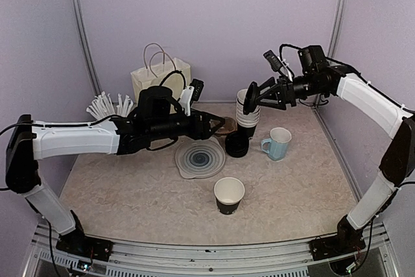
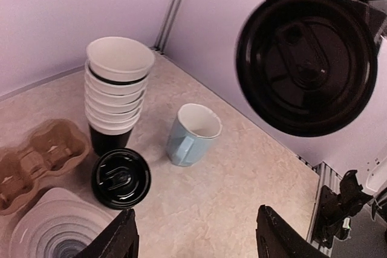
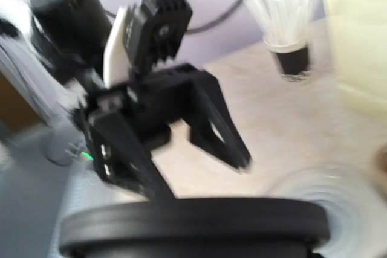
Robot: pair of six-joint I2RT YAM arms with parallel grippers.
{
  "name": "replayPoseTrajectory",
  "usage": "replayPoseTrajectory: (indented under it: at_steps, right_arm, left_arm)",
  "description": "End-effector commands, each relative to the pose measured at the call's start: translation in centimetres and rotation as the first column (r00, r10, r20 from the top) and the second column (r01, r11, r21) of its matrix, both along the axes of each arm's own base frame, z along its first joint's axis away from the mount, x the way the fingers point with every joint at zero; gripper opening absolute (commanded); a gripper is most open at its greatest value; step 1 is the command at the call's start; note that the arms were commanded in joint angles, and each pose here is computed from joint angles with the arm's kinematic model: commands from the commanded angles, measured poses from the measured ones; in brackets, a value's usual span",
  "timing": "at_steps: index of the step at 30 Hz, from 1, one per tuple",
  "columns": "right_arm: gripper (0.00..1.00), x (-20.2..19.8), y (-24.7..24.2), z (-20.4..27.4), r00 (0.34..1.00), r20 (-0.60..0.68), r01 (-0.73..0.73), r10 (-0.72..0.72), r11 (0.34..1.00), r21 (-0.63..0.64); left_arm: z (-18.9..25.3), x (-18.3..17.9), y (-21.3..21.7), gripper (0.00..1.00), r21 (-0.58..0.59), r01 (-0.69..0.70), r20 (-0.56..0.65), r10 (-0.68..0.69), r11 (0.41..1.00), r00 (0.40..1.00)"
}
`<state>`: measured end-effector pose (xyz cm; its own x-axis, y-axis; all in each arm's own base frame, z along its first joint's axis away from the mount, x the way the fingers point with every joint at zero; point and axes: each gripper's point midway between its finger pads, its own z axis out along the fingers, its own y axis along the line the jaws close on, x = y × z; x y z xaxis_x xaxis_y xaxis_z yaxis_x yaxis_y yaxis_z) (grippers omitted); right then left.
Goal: Pack the takeout coffee
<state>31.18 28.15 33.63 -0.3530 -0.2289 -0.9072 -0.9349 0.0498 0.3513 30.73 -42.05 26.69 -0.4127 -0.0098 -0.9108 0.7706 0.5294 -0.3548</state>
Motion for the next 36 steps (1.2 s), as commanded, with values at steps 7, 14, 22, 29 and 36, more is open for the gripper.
replayPoseTrajectory:
  at_steps: [7,14,22,29,36]
  right_arm:
    - [0.71,-6.3,-0.5,-4.9,0.933,0.291,-0.064,0.213,0.892,-0.447]
    - [0.71,-10.4,-0.5,-7.8,0.886,0.282,-0.123,0.367,0.774,-0.621]
    - [0.7,-13.1,2.0,-11.7,0.84,0.265,-0.138,0.474,0.659,-0.739]
    - [0.7,-13.8,3.5,-14.5,0.813,0.25,-0.117,0.526,0.569,-0.814]
    - [0.69,-13.5,3.8,-15.6,0.81,0.242,-0.104,0.534,0.536,-0.838]
  left_arm:
    - [-2.5,1.0,7.4,0.7,0.178,-0.24,-0.054,0.253,0.954,0.966]
    - [-4.0,0.8,9.1,0.7,0.232,-0.277,-0.099,0.306,0.933,0.947]
    - [-6.0,1.3,10.9,0.69,0.251,-0.343,-0.146,0.386,0.905,0.911]
    - [-6.2,1.4,11.8,0.69,0.242,-0.366,-0.151,0.408,0.898,0.9]
    - [-6.6,1.4,12.0,0.69,0.237,-0.369,-0.16,0.411,0.899,0.898]
